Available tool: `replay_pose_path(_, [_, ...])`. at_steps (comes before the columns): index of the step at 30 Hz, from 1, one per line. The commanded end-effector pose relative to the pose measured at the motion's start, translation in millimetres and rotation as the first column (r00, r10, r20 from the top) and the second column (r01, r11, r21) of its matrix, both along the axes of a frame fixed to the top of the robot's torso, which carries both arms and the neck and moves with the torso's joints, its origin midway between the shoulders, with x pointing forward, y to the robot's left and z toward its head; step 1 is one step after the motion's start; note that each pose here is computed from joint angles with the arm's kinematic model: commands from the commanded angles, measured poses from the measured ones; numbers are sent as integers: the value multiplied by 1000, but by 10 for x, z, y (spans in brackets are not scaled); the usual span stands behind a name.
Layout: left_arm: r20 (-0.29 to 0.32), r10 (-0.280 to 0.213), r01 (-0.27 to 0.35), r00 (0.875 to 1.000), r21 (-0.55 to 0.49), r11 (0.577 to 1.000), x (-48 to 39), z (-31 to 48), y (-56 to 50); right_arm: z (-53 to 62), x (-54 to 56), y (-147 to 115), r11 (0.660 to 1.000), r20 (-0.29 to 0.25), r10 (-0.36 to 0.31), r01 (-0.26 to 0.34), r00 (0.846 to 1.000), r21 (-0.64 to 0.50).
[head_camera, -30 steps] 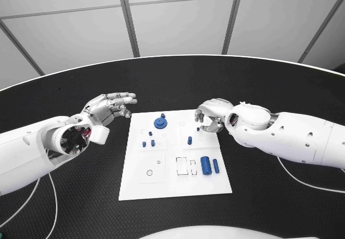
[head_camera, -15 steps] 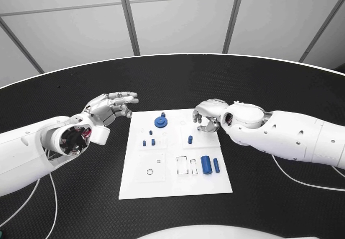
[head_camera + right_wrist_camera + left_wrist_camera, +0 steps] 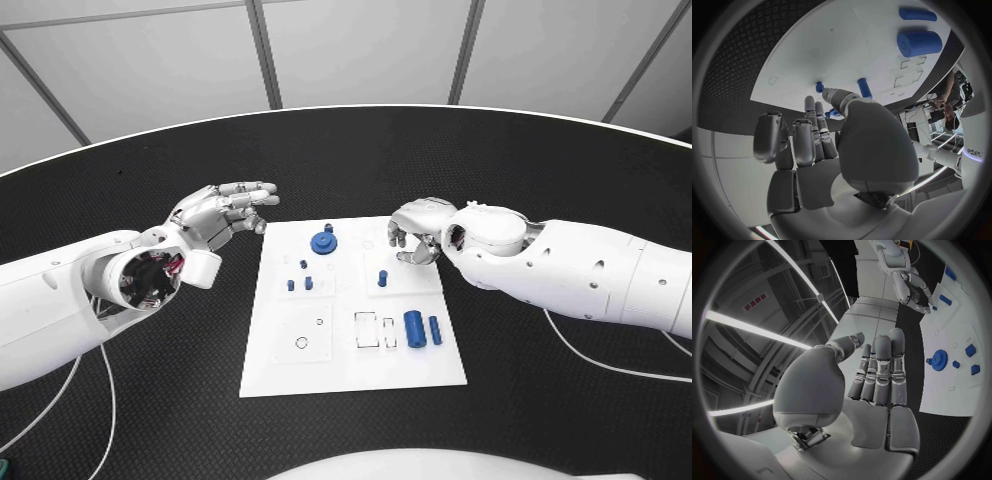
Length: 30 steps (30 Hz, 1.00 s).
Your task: Assemble the parts on the task board
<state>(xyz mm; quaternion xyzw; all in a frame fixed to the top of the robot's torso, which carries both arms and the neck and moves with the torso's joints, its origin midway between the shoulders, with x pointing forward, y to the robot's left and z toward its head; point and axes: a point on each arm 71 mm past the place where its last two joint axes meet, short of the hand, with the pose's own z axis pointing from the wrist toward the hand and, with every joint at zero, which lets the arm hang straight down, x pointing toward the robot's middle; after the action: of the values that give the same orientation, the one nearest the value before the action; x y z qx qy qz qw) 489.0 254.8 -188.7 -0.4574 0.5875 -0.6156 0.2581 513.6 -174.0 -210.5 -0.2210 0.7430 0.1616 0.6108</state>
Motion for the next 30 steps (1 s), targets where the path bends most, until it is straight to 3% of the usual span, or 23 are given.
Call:
replay_pose_path(1, [0,-1,1,1000,0,1000,-2,1,-2,-18,-2,-2,1000,-6,0,0,1000,-4])
replay_pose_path(30, [-3,-7,7,1000,0,1000,9,-5,-21,-174,-35,17,1000,-50,5,-6,999,-20])
